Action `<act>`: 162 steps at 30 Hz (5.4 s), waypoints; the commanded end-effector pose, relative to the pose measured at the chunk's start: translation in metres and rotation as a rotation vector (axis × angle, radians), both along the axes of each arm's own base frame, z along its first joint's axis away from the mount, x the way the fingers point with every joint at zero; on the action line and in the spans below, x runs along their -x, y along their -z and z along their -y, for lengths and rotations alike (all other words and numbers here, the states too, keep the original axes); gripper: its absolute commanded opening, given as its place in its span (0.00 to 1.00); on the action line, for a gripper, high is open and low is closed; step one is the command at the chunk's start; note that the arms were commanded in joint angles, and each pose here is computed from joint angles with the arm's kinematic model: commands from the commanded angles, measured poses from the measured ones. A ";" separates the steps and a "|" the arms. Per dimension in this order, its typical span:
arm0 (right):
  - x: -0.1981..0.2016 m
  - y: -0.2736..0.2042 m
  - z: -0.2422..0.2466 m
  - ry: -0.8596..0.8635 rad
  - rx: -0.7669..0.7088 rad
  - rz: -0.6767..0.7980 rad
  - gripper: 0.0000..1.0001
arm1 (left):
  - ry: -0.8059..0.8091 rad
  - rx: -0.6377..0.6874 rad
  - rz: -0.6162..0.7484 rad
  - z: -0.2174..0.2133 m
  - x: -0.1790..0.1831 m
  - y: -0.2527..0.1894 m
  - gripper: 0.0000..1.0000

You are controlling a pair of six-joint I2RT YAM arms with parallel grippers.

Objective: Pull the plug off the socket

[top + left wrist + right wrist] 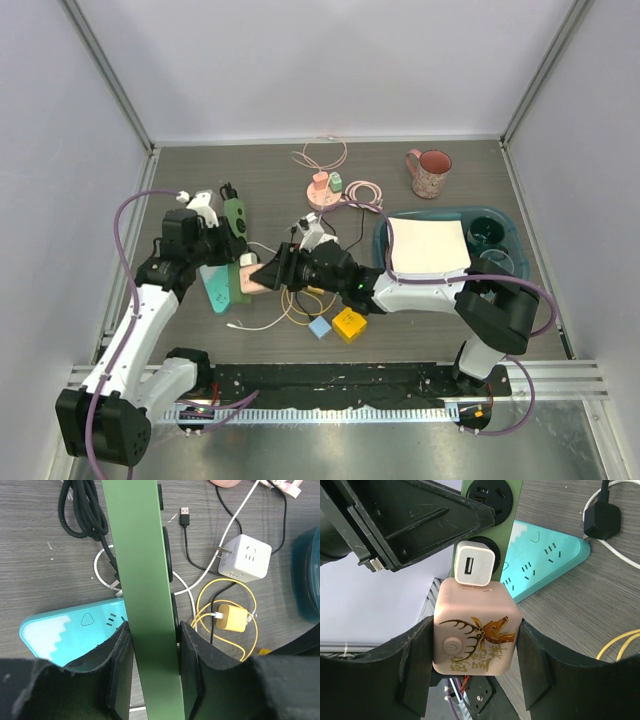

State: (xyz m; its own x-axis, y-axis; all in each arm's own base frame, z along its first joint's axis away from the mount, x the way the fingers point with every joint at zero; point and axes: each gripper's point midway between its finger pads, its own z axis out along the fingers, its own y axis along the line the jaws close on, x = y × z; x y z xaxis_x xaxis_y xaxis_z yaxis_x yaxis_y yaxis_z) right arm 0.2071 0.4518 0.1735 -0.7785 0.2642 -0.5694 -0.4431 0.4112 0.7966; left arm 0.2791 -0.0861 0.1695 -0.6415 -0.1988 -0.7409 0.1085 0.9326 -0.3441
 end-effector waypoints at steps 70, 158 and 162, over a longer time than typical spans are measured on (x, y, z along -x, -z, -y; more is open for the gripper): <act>-0.059 -0.045 0.047 -0.008 0.071 0.181 0.01 | 0.017 -0.182 0.127 -0.009 -0.045 -0.011 0.00; -0.161 -0.015 -0.005 -0.281 0.323 0.808 0.40 | 0.253 0.458 -0.153 0.067 -0.139 0.019 0.00; -0.164 -0.012 -0.008 -0.283 0.324 0.795 0.52 | 0.251 0.458 -0.156 0.066 -0.139 0.019 0.00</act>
